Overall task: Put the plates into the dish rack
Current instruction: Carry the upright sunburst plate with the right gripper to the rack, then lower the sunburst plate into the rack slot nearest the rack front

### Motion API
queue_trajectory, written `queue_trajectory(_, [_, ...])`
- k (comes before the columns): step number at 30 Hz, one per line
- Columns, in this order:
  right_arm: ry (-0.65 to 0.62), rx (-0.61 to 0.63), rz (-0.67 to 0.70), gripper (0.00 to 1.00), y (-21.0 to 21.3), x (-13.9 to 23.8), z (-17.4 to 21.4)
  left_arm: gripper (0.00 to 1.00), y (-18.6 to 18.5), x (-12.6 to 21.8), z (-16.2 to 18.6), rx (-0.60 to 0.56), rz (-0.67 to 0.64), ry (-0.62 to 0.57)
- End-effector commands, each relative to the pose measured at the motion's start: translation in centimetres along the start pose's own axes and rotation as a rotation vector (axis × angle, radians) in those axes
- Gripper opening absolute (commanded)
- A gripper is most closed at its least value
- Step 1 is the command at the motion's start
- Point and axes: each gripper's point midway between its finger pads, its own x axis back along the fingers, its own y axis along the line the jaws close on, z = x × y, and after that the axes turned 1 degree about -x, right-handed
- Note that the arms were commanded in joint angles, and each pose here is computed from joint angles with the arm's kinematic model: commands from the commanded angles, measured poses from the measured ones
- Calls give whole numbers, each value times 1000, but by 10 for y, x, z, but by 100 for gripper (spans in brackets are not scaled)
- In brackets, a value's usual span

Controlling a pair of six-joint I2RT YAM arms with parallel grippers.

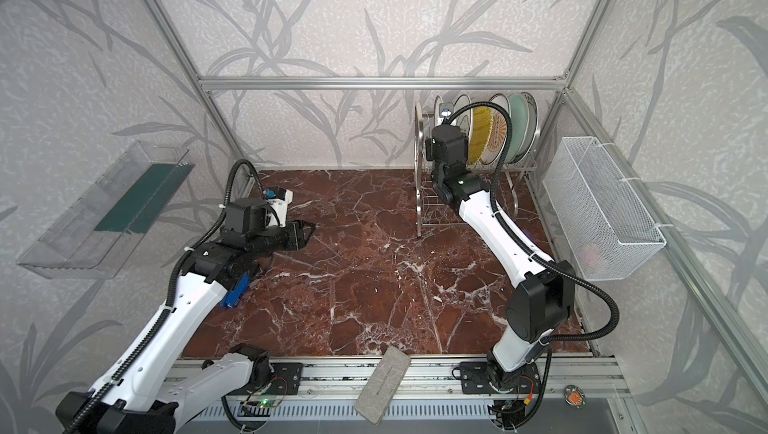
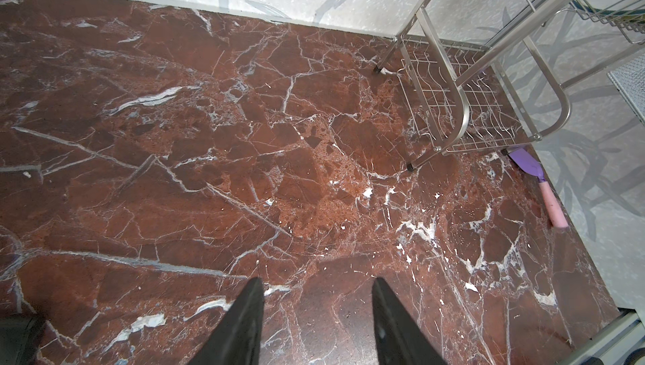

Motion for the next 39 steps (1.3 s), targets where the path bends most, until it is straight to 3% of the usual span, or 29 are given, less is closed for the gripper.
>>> queue_trajectory(1, [-76,-54,31,0,-1,6,-29,49,-1,4,3,-20,5,2])
queue_trajectory(14, [-109,-28,37,0,7,10,-43,49,-2,5,3,-18,11,-2])
queue_trajectory(39, [-64,20,70,0,10,5,-18,49,-4,7,2,-17,22,-9])
